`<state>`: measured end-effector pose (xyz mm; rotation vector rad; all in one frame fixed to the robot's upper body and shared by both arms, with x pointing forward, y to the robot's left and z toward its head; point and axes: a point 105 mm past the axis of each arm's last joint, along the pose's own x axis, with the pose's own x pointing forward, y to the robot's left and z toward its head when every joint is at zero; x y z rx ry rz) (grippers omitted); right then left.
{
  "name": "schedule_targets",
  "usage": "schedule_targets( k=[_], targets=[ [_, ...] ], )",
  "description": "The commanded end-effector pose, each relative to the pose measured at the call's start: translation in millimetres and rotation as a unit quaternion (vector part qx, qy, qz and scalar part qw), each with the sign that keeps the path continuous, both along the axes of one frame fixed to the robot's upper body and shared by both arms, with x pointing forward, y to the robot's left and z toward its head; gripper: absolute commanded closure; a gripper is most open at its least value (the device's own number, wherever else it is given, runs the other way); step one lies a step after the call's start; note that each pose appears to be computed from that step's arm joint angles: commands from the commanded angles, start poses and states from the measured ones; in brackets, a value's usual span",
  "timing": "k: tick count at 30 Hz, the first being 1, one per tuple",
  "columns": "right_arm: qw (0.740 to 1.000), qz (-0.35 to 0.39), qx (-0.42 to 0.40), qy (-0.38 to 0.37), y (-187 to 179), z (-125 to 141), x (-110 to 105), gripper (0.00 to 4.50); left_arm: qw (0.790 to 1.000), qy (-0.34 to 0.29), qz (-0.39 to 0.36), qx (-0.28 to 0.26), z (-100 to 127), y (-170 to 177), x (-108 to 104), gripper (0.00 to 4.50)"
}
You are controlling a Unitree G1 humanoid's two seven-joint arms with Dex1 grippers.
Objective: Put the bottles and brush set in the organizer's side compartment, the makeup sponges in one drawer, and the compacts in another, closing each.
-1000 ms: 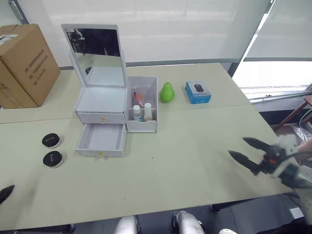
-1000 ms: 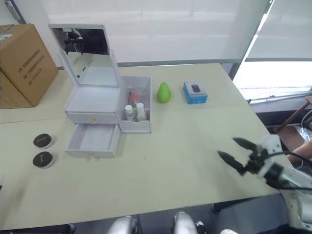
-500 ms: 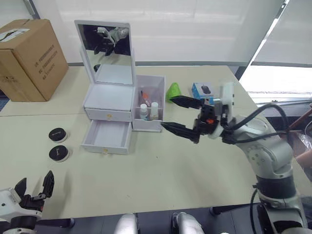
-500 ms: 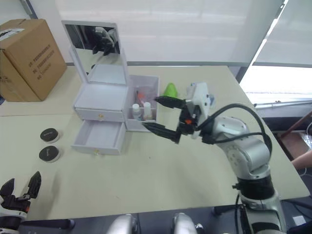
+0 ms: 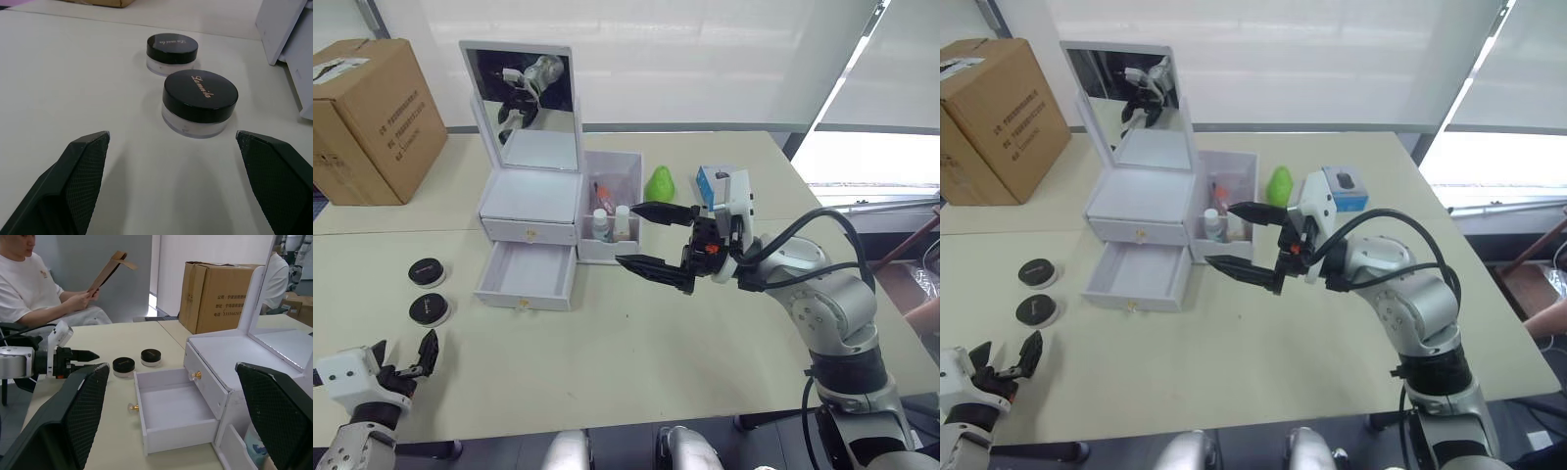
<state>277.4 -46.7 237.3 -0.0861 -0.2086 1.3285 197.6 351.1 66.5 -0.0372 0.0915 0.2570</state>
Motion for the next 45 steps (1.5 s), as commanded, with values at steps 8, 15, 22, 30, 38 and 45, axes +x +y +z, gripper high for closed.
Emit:
schedule_targets(
  k=[8,15,22,30,38,45],
  targets=[
    [1.000,-0.005,0.008,-0.019,0.5,9.9,-9.2,0.00,0.995,0.074,-0.071,0.004,5.2,-12.6,42.0,0.05],
    [1.000,-0.006,0.011,-0.019,1.7,10.5,-11.1,0.00,0.995,0.091,-0.043,0.027,14.0,-3.7,56.1,0.05],
    [1.000,-0.008,0.009,-0.015,2.6,8.0,-11.8,0.00,0.997,0.067,-0.037,0.023,22.8,-4.7,63.9,0.05],
    [1.000,-0.013,0.004,-0.011,1.6,6.1,-12.2,0.00,0.997,0.054,-0.044,0.024,27.0,-8.8,64.9,1.26],
    [1.000,-0.015,0.000,-0.006,1.3,3.3,-12.8,0.00,0.997,-0.019,-0.050,0.060,61.8,-7.4,61.8,1.61],
    [1.000,-0.023,-0.006,0.002,2.1,-3.3,-12.1,0.00,0.967,-0.112,-0.219,0.067,109.2,-49.1,76.0,1.61]
  ],
)
